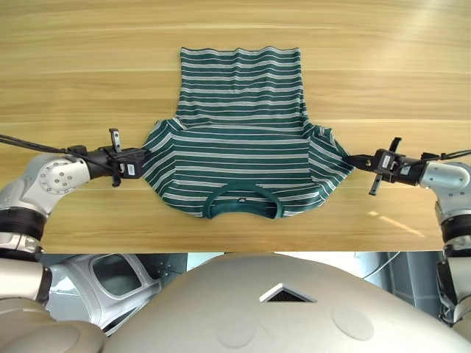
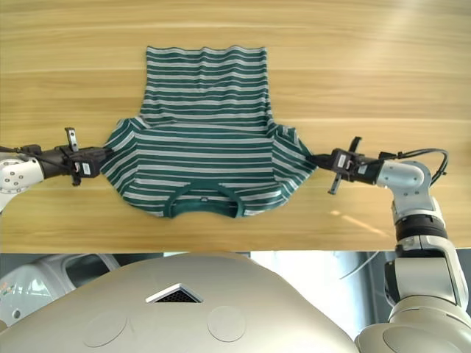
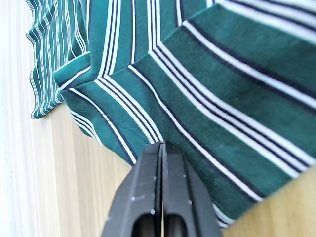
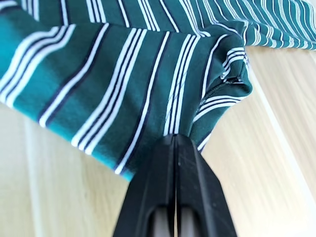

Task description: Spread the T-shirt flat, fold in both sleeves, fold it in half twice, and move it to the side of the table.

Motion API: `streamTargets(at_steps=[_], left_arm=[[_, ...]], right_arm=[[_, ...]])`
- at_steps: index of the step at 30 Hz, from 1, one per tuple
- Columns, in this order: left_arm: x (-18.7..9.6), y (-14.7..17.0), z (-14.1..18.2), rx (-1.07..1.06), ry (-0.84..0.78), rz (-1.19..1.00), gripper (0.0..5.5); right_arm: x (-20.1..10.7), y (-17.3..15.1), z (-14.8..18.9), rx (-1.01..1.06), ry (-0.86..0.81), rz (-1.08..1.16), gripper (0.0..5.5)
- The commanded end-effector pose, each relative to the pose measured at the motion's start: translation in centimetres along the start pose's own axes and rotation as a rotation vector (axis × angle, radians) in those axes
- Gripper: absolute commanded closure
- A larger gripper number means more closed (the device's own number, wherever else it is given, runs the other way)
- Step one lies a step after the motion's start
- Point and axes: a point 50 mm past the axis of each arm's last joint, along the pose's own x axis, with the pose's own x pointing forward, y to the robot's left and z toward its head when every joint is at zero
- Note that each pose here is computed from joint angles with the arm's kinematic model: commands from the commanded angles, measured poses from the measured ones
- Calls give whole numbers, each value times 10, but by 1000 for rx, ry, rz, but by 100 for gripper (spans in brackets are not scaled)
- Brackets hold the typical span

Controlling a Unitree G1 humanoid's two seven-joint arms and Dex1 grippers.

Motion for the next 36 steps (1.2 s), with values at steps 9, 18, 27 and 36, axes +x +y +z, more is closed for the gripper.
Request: streamTargets(at_steps=[9, 18, 27, 36], left_arm=[[-6, -14, 33, -98, -265, -4, 546], [-36, 35, 18, -47, -139, 209, 439], [-76, 3, 22, -89, -91, 42, 292], [-43, -12, 24, -22, -25, 24, 146]], right_arm=[[-8, -5, 6, 7, -56, -24, 550], [-15, -1, 17, 13, -151, 4, 550], [-26, 1, 21, 33, -194, -32, 550], [-29, 4, 24, 39, -220, -60, 550]])
